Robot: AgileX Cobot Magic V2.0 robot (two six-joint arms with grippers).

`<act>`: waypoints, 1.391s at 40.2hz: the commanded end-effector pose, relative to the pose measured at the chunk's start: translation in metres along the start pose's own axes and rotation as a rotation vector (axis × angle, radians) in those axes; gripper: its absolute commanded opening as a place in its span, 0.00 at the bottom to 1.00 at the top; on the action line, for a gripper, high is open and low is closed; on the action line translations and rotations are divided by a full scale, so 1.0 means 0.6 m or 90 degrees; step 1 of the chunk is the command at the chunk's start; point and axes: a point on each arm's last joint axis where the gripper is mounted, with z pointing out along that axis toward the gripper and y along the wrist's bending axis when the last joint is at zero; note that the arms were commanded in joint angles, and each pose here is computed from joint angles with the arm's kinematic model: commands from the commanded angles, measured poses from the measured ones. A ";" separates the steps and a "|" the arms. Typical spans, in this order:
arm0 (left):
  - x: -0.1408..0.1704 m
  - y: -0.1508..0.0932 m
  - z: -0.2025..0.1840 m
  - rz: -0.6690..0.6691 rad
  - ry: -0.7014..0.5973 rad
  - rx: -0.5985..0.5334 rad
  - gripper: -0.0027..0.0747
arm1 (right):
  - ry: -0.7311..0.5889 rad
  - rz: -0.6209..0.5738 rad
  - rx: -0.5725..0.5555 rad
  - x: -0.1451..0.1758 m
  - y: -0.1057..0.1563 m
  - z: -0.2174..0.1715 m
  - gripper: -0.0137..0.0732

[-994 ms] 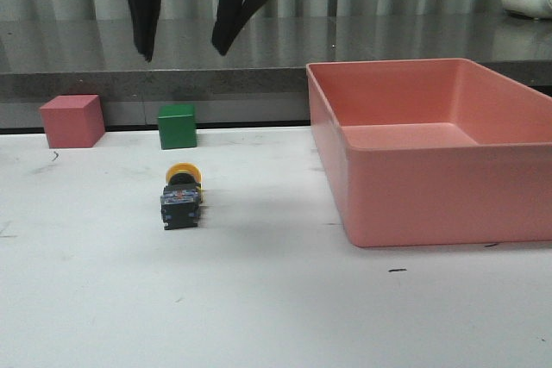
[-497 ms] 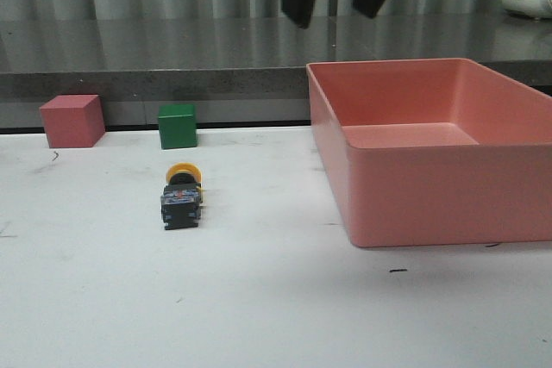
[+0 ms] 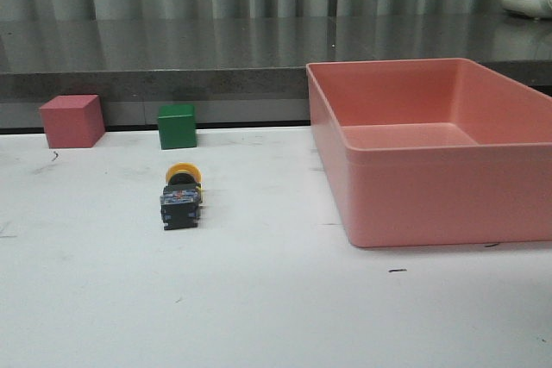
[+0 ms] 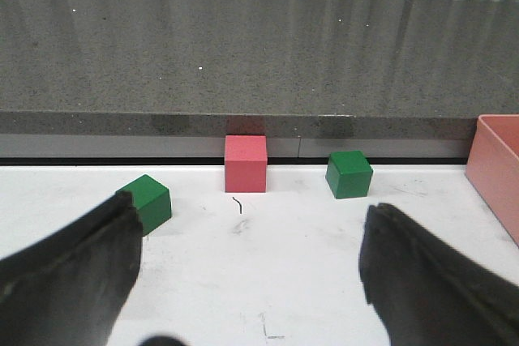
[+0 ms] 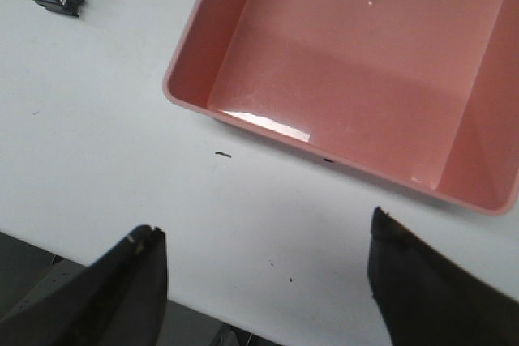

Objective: Place and stand button with both arms

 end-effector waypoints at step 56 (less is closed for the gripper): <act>-0.029 -0.001 -0.003 -0.002 -0.066 0.003 0.74 | -0.351 -0.090 -0.039 0.219 0.000 -0.129 0.78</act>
